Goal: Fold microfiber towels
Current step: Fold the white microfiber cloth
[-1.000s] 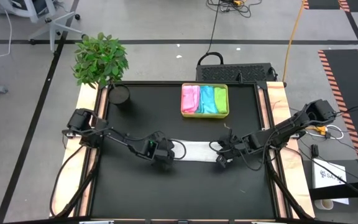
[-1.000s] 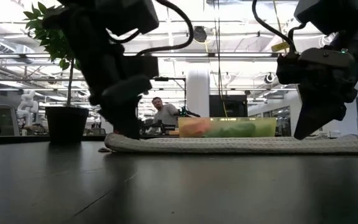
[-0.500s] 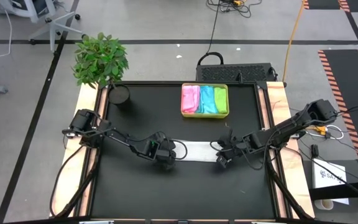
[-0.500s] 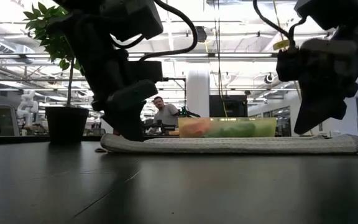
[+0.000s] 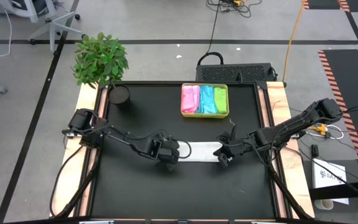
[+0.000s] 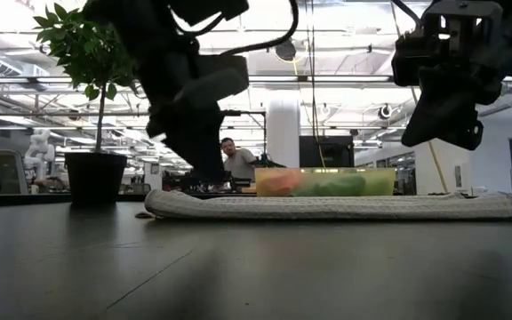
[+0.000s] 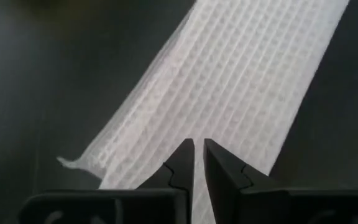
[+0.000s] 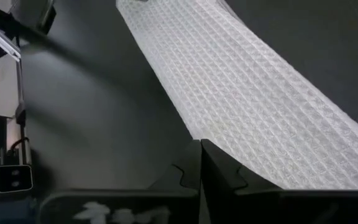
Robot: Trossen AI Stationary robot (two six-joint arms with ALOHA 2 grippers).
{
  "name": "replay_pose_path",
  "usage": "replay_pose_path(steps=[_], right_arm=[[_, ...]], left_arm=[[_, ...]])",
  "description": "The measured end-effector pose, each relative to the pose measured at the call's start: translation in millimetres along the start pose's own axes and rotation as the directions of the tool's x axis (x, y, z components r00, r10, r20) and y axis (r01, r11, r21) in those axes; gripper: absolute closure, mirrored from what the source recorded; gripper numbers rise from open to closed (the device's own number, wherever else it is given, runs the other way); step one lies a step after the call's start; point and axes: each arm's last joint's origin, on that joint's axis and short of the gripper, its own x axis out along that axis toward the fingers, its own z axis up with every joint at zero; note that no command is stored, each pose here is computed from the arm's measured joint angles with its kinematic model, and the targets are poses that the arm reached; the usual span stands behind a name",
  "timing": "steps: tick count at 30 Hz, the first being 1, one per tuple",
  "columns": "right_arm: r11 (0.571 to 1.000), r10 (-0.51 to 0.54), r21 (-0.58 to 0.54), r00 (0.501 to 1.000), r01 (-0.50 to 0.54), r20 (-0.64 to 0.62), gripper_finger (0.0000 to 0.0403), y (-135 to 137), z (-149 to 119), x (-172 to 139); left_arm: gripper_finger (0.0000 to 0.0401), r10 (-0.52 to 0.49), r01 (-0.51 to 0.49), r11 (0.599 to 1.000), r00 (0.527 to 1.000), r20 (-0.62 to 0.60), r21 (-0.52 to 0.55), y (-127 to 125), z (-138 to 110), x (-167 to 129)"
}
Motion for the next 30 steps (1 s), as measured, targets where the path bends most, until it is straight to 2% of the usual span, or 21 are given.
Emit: replay_pose_path(steps=[7,12,30], right_arm=[[1.000,-0.023,-0.002,1.000,0.023,0.014,0.0403,-1,0,0],[1.000,-0.024,-0.003,1.000,0.024,0.010,0.0403,-2,0,0],[0.999,-0.031,-0.008,1.000,0.031,0.005,0.0403,-2,-1,0]], left_arm=[[0.0361,0.068,-0.065,0.995,0.997,-0.043,0.074,-3,18,-24],[0.0361,0.092,-0.092,0.990,0.996,0.002,0.106,-5,26,-30],[0.0361,0.093,-0.092,0.988,0.996,0.003,0.122,-4,27,-29]])
